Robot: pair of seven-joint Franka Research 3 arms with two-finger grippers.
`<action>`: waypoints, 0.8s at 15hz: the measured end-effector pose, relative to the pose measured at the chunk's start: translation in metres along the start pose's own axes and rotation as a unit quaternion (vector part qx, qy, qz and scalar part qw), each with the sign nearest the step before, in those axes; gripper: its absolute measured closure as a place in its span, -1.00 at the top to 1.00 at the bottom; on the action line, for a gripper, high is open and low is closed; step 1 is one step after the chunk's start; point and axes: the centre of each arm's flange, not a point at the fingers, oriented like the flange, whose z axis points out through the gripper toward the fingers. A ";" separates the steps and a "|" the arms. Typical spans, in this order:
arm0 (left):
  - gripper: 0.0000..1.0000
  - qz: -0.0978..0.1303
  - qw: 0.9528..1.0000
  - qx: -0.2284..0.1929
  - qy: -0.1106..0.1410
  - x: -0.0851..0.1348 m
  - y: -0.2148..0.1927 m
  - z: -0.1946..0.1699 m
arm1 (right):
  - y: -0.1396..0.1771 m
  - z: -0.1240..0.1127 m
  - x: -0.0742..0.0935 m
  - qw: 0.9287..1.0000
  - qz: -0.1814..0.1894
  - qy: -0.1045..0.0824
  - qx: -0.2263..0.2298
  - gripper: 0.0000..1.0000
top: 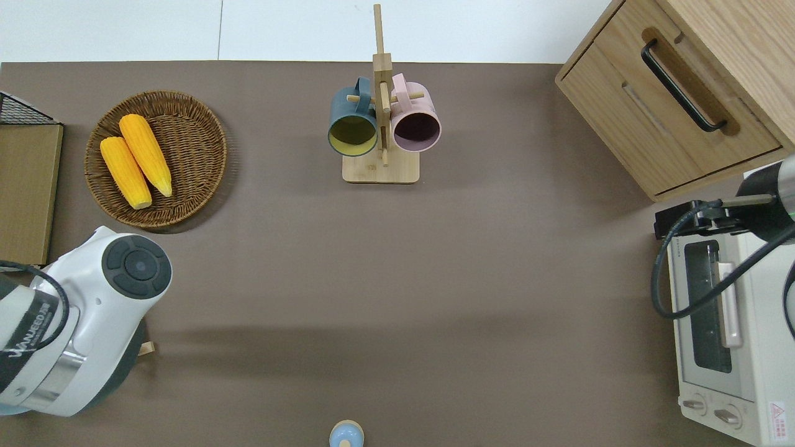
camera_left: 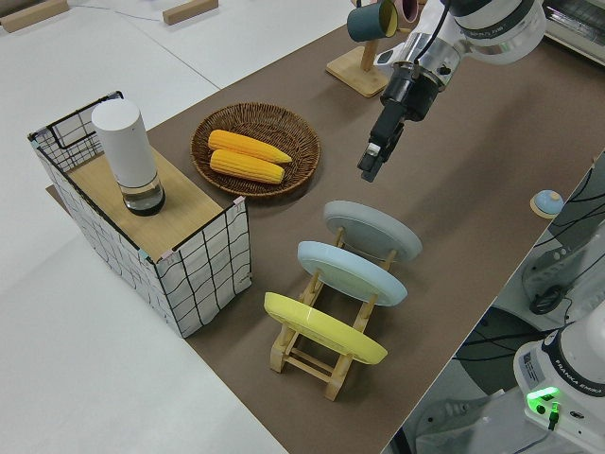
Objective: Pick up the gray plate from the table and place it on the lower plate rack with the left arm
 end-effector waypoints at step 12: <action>1.00 0.067 0.967 -0.246 -0.017 0.016 -0.070 -0.104 | 0.000 0.000 0.000 1.000 0.000 0.000 0.000 0.97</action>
